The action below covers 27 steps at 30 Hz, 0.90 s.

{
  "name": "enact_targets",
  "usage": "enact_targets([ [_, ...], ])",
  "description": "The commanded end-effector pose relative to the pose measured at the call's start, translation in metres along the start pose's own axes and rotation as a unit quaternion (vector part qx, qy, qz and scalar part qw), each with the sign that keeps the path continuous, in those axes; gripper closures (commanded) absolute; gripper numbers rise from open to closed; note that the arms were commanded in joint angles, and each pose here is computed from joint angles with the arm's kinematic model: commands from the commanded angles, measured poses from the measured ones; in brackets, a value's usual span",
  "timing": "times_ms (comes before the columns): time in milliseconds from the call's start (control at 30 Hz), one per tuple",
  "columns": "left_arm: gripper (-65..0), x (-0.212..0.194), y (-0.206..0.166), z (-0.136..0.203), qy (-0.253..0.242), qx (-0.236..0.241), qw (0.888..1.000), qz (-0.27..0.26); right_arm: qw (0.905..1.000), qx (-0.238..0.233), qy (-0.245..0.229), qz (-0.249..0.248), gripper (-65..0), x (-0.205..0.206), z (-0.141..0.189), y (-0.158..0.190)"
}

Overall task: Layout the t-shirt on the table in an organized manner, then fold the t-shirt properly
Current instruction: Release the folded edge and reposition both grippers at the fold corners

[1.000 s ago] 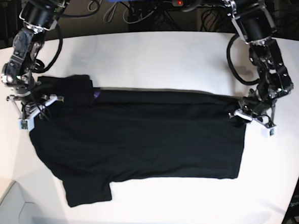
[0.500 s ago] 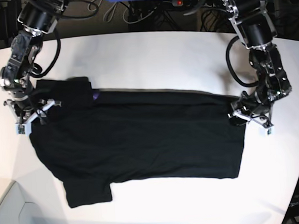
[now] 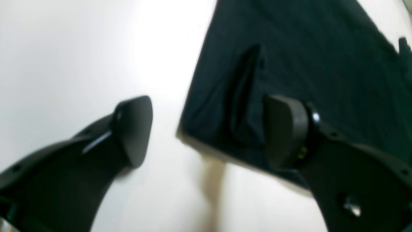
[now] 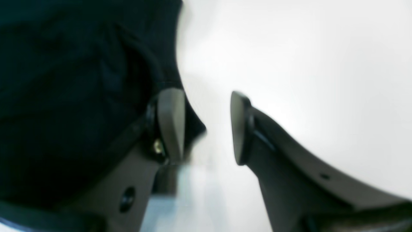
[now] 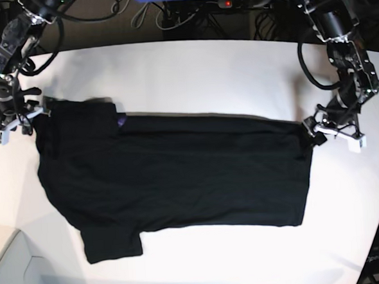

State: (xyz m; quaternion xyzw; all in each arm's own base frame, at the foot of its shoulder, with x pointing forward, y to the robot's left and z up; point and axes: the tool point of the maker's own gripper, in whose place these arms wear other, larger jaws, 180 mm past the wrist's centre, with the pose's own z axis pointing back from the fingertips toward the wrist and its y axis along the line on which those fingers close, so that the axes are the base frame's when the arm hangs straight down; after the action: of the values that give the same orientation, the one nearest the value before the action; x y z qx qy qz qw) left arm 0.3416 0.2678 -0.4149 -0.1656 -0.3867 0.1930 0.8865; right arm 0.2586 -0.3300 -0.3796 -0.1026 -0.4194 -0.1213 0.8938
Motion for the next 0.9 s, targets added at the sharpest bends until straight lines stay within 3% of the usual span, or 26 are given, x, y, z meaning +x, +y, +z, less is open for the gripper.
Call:
enact_targets([
  [0, -52.0, 0.009, 0.000, 0.000, -0.004, 0.005, 1.000, -0.011, 0.9995, -0.005, -0.030, 0.000, -24.1, 0.019, 0.001, -0.004],
  [233, -50.2, -0.009, 0.006, 0.003, 0.015, 0.016, 1.000, -0.018, 0.9993, 0.014, -0.030, -0.016, -24.0, 0.012, 0.004, 0.001],
  [400, -47.1, -0.011, -0.006, 0.022, 0.008, -0.007, 0.996, -0.087, 0.9993, 0.014, -0.030, -0.017, -24.0, 0.012, 0.004, 0.001],
  [533, -47.1, -0.015, -0.006, 0.025, 0.019, 0.014, 0.990, -0.137, 0.9993, 0.016, -0.029, -0.016, -24.0, 0.011, 0.004, 0.002],
  [867, -47.1, -0.004, -0.008, 0.016, 0.021, 0.045, 0.984, -0.174, 0.9993, 0.016, -0.030, -0.017, -24.0, 0.012, 0.004, 0.003],
])
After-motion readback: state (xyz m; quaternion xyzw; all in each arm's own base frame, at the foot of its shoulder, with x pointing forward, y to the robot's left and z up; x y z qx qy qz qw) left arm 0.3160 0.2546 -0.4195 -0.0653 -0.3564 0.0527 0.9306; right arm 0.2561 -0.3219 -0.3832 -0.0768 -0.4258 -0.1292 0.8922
